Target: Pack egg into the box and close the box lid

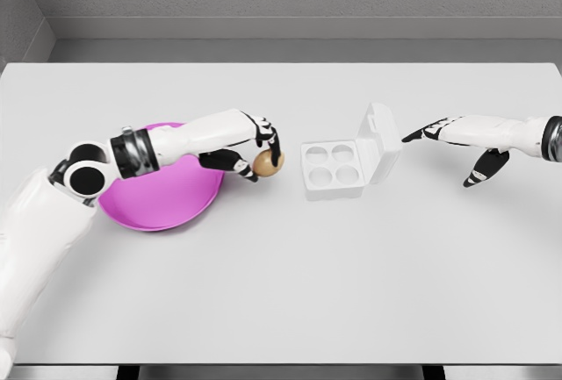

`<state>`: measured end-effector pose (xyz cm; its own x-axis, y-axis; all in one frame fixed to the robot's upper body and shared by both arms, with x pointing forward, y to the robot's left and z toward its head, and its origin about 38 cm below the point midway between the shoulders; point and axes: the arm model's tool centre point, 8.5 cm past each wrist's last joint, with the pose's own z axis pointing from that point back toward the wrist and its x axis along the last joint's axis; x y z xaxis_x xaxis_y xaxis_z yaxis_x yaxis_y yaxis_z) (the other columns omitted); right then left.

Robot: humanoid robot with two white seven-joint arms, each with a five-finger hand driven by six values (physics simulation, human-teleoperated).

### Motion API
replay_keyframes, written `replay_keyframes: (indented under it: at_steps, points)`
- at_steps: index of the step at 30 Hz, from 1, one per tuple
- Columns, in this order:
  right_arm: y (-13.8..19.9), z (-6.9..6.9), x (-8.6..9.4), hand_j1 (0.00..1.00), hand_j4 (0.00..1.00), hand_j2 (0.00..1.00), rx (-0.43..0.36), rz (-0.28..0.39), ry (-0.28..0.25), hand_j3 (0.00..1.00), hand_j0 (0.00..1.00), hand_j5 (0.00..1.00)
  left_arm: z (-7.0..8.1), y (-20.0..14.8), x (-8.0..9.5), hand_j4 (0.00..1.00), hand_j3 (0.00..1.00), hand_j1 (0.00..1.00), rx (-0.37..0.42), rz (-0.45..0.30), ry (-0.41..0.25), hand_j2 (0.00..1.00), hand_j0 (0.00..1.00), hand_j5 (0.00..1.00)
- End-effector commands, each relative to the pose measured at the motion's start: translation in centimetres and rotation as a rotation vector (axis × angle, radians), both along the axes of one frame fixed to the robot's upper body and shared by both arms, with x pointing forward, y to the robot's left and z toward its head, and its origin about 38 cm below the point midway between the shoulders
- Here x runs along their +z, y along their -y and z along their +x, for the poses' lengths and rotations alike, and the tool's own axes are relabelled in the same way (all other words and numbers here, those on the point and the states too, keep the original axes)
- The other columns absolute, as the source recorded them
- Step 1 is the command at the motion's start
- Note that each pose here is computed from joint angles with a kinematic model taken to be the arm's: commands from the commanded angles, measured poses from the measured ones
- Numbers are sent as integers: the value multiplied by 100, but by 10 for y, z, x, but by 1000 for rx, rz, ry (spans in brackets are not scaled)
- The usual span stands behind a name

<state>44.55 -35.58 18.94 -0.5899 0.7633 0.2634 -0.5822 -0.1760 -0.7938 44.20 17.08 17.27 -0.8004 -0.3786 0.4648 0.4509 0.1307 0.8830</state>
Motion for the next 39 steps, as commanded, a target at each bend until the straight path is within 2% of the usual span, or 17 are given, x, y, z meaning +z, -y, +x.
replay_keyframes:
  at_steps: [1,39]
  points:
    - [0,0,1,100,100,100,-3,4,0,100,100,100,0,4,0,37,37,37,-1,-17,-8,37,37,37]
    - [0,0,1,100,100,100,-3,5,1,100,100,100,1,41,5,37,37,37,-54,-69,-12,37,37,37]
